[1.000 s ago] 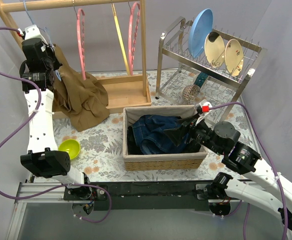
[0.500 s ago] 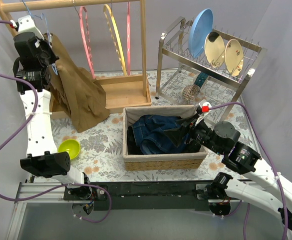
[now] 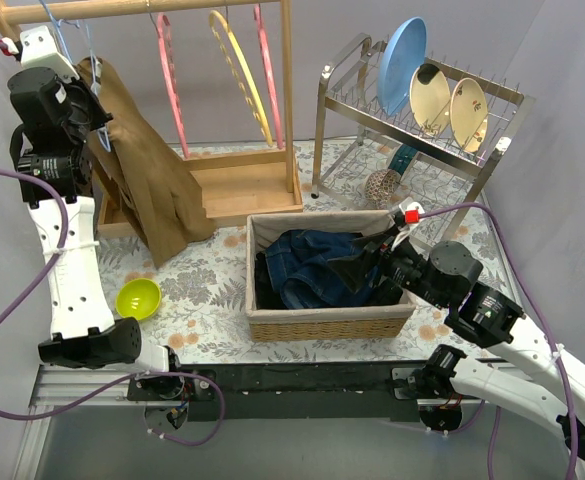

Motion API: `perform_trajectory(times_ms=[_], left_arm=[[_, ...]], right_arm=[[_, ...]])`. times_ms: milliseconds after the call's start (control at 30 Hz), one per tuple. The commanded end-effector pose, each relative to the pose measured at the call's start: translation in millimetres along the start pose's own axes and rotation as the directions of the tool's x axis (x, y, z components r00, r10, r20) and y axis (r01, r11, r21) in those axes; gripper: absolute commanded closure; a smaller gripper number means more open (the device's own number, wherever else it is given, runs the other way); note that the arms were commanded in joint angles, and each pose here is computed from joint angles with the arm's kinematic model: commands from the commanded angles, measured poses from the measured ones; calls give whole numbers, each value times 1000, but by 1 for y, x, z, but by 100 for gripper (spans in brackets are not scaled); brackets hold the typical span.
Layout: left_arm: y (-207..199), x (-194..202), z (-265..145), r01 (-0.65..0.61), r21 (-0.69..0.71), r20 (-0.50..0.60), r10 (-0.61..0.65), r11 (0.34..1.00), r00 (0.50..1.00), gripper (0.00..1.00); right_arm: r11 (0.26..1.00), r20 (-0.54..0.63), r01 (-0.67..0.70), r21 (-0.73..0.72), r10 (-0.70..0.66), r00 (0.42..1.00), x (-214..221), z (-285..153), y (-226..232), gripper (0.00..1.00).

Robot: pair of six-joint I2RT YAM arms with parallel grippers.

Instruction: Remove the skirt from the hanger

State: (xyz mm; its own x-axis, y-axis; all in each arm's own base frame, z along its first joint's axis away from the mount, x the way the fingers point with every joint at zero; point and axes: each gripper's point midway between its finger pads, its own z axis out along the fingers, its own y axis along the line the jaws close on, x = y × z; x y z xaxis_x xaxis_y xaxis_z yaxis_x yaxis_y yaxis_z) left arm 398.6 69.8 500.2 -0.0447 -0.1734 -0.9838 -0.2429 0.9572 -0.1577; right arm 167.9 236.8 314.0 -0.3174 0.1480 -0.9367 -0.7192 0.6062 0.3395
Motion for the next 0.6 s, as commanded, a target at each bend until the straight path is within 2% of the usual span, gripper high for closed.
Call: perform_trajectory(times_ms=[0, 67, 267, 467, 567], left_arm=[[-20, -80, -55, -14, 114, 275, -18, 993, 961, 100], [-21, -85, -61, -3, 125, 304, -36, 992, 952, 100], [-17, -71, -70, 15, 109, 249, -42, 994, 968, 100], [-14, -68, -106, 38, 110, 240, -63, 993, 969, 100], [-20, -47, -113, 43, 152, 175, -70, 987, 982, 100]], right_arm=[[999, 71, -3, -42, 6, 997, -26, -9, 12, 10], [999, 75, -9, -41, 12, 997, -25, -10, 11, 10], [999, 90, -7, -43, 11, 996, -28, -12, 12, 10], [998, 77, 27, -49, -23, 997, -31, -9, 14, 10], [994, 85, 53, -93, -45, 995, -39, -6, 24, 11]])
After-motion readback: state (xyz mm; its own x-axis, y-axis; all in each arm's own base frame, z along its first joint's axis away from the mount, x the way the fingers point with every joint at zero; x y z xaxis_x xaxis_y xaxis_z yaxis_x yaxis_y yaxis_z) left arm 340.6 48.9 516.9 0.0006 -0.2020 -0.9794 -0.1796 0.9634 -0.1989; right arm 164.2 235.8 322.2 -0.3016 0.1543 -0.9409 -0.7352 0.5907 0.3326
